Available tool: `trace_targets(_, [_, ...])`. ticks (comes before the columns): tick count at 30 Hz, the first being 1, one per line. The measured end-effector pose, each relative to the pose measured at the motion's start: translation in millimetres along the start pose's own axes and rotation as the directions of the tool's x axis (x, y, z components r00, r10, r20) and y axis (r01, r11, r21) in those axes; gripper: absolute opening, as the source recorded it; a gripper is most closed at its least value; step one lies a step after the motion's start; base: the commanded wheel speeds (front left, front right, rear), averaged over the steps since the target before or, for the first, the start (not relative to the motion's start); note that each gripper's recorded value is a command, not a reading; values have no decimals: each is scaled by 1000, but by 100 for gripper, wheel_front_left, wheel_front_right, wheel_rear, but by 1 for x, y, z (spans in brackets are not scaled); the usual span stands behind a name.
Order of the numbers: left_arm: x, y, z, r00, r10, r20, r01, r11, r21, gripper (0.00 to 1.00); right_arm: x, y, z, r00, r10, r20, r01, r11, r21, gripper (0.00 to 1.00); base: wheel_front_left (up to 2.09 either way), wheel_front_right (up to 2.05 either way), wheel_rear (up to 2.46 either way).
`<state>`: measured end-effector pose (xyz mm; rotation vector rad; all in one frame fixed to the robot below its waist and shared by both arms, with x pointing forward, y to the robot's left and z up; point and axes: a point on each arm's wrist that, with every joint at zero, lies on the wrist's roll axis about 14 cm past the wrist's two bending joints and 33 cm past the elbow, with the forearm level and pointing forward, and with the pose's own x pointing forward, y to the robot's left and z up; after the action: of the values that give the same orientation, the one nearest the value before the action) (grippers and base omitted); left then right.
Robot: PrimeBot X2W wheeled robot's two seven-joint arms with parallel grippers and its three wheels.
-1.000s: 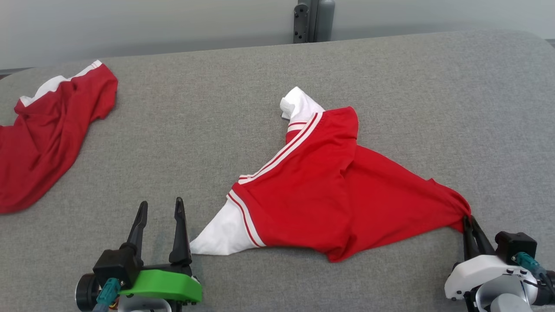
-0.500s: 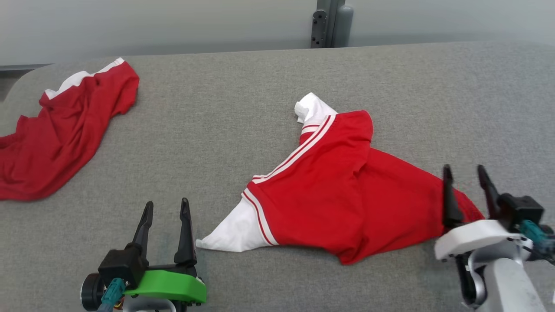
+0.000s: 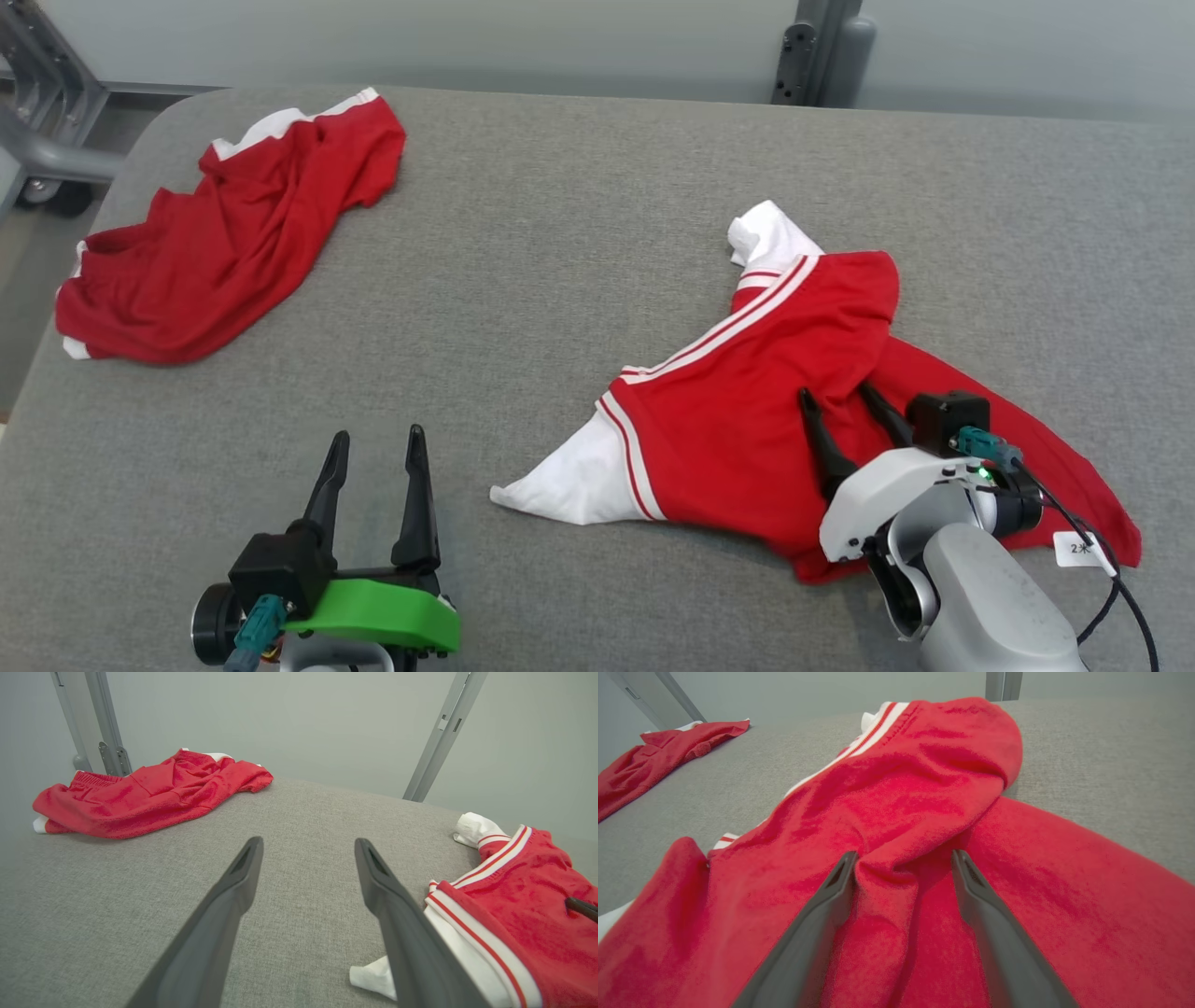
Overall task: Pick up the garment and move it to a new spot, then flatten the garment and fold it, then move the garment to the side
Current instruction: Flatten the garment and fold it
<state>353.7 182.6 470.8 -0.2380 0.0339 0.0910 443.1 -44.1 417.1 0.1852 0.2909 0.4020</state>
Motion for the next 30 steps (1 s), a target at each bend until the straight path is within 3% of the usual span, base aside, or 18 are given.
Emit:
trace_targets(1, [-2,4,1,1000,13,3,-13,1000,1,100,3,2,-2,1000,6,-10,-6,1000,5,72,0,0,0])
trace_targets(2, [-4,7,2,1000,24,5,-24,1000,2,100,6,5,-2,1000,14,-8,-14,1000,7,33,0,0,0])
trace_targets(3, [-6,11,3,999,35,7,-35,999,3,100,10,10,2,1000,26,3,-26,1000,5,12,0,0,0])
trace_targets(4, [-9,14,3,999,45,7,-45,999,4,100,15,15,7,999,42,17,-42,999,-4,0,0,0,0])
trace_targets(9, [-18,23,5,997,76,14,-76,997,5,100,35,52,42,982,156,106,-147,985,-85,0,0,0,0])
trace_targets(12, [-22,25,6,996,85,17,-85,996,1,100,41,86,54,957,264,119,-244,956,-162,0,0,0,0])
trace_targets(18, [-30,34,9,992,121,23,-121,993,-4,100,32,165,22,868,495,-35,-482,824,-298,0,0,0,0])
trace_targets(22, [-33,39,8,990,139,20,-138,990,-5,100,27,185,5,827,552,-105,-553,770,-319,0,0,0,0])
trace_targets(23, [-33,39,7,990,143,18,-143,990,-6,100,26,188,2,819,561,-119,-565,756,-330,27,0,0,0])
trace_targets(24, [-33,40,7,989,144,15,-144,990,-7,100,25,191,0,809,573,-127,-579,744,-333,87,0,0,0])
trace_targets(25, [-33,40,6,989,146,14,-146,989,-8,100,23,194,-3,803,581,-133,-589,741,-323,100,0,0,0])
trace_targets(30, [-30,38,5,990,142,12,-142,990,-8,100,22,199,7,795,597,-103,-599,748,-287,100,0,0,0])
